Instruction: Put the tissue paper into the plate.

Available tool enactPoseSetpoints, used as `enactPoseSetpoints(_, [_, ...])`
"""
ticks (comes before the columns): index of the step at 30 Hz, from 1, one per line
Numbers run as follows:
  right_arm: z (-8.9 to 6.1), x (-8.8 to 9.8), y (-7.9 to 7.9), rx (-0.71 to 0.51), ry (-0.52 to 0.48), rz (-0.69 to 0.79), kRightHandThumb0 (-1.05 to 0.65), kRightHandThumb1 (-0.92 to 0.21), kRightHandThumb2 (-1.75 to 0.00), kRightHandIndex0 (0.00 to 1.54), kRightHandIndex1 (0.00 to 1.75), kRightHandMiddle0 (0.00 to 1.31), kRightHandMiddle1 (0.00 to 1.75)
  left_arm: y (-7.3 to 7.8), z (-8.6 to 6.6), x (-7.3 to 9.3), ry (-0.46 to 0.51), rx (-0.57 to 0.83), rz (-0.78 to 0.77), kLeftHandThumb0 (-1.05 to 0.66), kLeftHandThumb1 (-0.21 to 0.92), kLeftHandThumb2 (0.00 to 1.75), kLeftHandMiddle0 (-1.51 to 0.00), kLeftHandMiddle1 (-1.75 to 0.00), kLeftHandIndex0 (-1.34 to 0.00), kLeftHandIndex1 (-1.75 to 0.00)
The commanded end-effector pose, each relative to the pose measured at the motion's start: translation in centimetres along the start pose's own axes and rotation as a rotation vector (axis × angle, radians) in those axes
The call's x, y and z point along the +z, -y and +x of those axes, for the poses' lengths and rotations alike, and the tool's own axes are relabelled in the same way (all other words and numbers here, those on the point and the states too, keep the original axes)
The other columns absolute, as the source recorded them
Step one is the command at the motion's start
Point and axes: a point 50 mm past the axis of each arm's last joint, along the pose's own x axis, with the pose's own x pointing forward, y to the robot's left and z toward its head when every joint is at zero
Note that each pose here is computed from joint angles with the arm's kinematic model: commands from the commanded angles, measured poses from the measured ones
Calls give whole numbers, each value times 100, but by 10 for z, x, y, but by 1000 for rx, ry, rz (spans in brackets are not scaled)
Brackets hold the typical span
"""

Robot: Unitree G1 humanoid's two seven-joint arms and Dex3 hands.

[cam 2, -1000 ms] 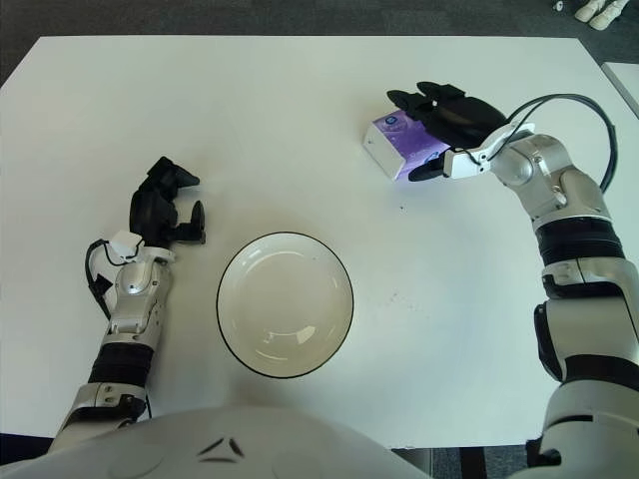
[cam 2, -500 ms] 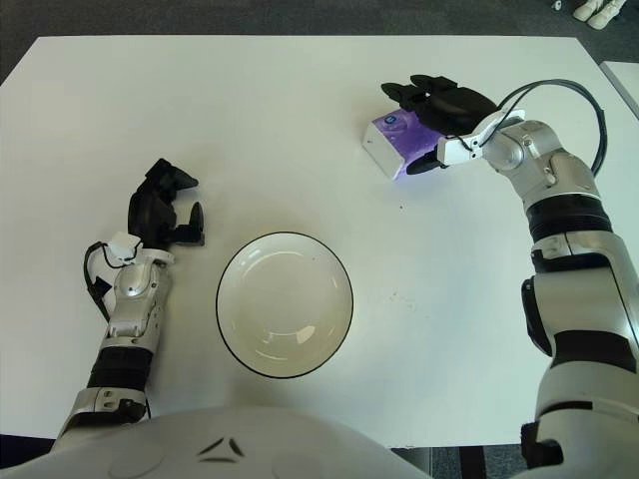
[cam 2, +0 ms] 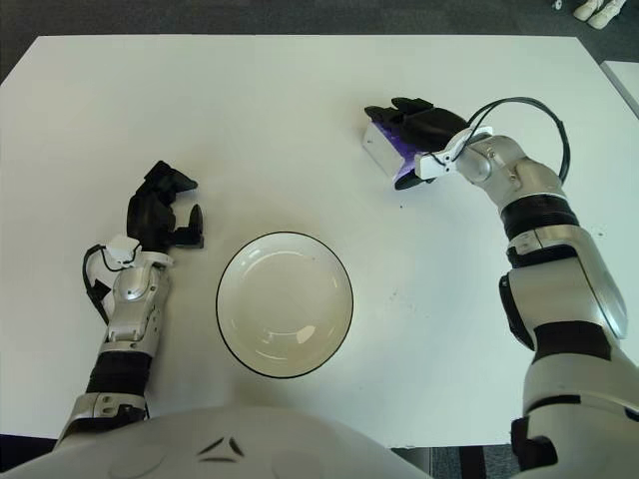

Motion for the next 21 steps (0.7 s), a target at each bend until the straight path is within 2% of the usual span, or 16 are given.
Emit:
enactPoseSetpoints(1, [4,0,3,-7,-9,-17,-101,-36,-72,0,0,0,0,-8,-20,-30,-161,38,1,-1,-5,172,-90,-175,-68,-168])
enactPoseSetpoints(18, [11,1,-21,27,-42,10,-100,-32,-78,0,0,0,0,-7,-22,-30,-163,43,0,-1,-5,172,-90,-175,-68,-167])
enactPoseSetpoints(21, [13,3,-40,52,-63,27,-102,-33,-78,0,0,0,0,-7,-22,-30,-162,44,-4,-1,-5,172,-90,-175,-68,-167])
